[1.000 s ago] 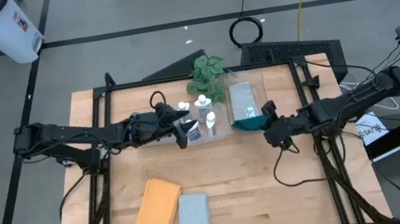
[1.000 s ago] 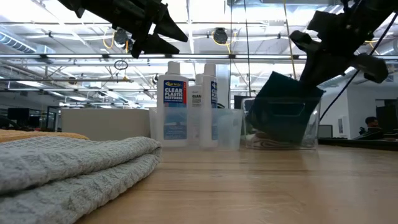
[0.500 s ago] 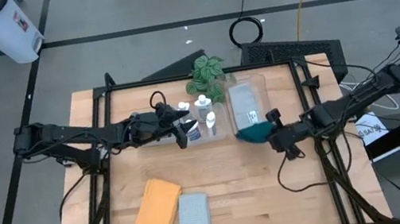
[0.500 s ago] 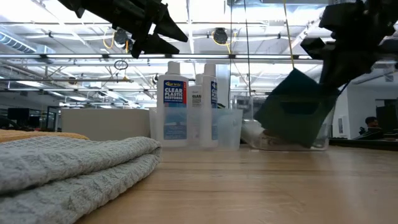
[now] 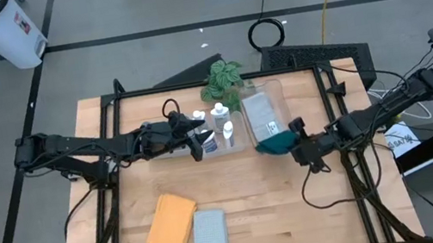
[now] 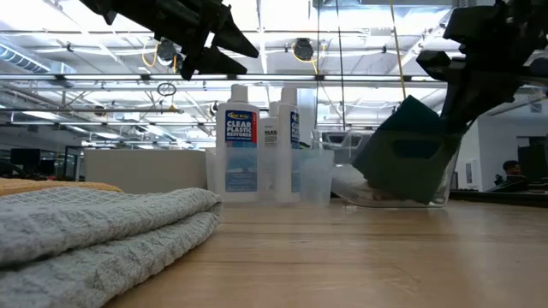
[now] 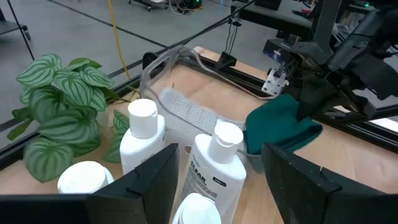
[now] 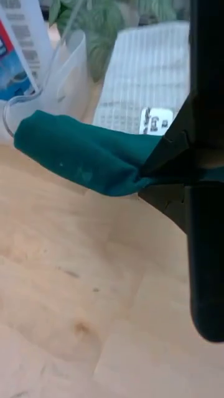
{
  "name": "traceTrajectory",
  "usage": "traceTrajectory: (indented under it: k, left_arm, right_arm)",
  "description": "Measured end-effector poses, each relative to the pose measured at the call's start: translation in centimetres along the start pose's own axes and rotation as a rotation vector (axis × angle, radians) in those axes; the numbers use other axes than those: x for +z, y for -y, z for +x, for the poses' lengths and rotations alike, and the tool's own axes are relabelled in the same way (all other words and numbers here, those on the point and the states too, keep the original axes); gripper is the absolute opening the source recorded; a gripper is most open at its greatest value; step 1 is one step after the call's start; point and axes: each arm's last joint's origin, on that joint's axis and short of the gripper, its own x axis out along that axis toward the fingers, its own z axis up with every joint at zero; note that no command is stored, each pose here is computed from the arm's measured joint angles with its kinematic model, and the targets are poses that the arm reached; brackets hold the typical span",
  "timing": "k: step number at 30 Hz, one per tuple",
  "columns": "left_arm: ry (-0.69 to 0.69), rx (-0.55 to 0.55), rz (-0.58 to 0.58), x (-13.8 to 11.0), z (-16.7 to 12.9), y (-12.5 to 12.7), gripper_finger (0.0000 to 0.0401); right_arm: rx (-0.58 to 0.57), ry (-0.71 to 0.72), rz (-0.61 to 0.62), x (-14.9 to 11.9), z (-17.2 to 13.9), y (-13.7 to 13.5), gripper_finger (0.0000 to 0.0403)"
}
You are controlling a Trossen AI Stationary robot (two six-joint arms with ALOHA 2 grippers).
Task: Pick & Place Kitchen Items
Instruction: Put the green towel into the transparent bin
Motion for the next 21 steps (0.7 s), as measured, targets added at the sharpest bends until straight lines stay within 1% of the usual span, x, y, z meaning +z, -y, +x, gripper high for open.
traceTrajectory:
  k: [3,5,10,14,21]
  left_arm:
    - [0.000,0.000,0.000,0.0,0.0,0.0,0.0235]
    - [0.000,0.000,0.000,0.0,0.0,0.0,0.0234]
    - [0.000,0.000,0.000,0.0,0.0,0.0,0.0235]
    - [0.000,0.000,0.001,0.0,0.0,0.0,0.0235]
    - [-0.001,0.000,0.000,0.0,0.0,0.0,0.0235]
  right_arm:
    - [-0.028,-0.007,-0.006,0.0,0.0,0.2,0.0000]
    - [-0.069,-0.020,-0.010,-0.1,0.1,0.4,0.0000]
    - [-0.157,-0.056,-0.085,-0.2,0.2,1.1,0.0000]
    - [-0.231,-0.096,-0.128,-0.4,0.5,2.1,0.0000]
    - [-0.310,-0.126,-0.177,-0.7,1.0,4.5,0.0000]
